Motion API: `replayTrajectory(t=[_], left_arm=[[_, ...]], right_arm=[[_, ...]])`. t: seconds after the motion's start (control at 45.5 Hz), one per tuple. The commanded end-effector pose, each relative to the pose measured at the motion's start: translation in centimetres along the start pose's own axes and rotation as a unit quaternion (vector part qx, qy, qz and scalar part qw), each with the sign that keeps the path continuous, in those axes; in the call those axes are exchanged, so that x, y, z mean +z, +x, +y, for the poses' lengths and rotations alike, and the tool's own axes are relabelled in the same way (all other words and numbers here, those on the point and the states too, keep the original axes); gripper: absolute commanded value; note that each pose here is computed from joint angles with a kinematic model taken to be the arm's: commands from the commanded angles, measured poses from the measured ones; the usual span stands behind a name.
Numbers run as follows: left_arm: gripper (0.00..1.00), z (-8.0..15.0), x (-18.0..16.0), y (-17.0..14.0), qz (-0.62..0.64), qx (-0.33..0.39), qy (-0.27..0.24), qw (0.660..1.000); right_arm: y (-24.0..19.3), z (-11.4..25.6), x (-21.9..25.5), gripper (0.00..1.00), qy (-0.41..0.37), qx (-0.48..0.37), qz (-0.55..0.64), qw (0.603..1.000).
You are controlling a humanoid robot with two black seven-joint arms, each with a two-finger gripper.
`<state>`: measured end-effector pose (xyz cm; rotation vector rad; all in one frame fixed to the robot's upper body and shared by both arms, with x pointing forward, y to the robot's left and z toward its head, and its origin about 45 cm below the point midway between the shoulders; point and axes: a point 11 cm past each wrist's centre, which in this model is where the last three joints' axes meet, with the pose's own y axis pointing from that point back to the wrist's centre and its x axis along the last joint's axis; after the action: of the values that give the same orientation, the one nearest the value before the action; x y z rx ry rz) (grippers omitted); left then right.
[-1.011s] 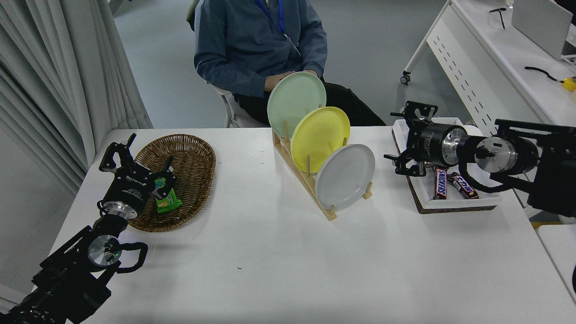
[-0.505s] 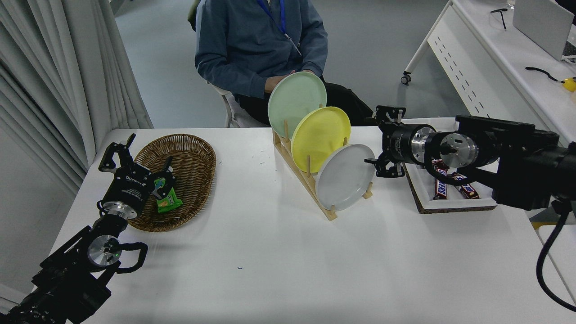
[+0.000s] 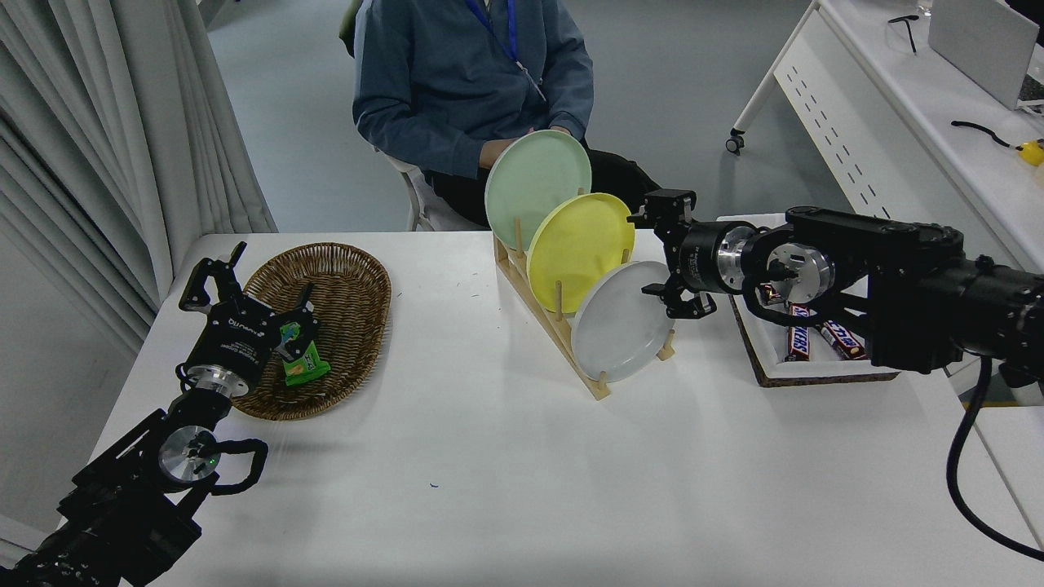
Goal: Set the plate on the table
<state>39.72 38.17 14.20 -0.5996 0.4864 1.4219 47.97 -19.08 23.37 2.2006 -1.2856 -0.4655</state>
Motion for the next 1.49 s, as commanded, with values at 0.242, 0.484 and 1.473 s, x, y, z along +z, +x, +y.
replayTrajectory(t=[0.242, 0.484, 1.473], left_arm=[[1.00, 0.0, 0.0, 0.0, 0.000, 0.000, 0.000, 1.000], [1.00, 0.0, 0.0, 0.0, 0.000, 0.000, 0.000, 1.000], [1.00, 0.0, 0.0, 0.0, 0.000, 0.000, 0.000, 1.000]], right_arm=[[-1.2, -0.4, -0.2, 1.00, 0.003, -0.020, 0.001, 1.000], [-1.0, -0.5, 0.4, 0.99, -0.007, -0.012, -0.055, 0.998], [-0.9, -1.1, -0.4, 0.70, -0.045, 0.028, -0.090, 0.995]])
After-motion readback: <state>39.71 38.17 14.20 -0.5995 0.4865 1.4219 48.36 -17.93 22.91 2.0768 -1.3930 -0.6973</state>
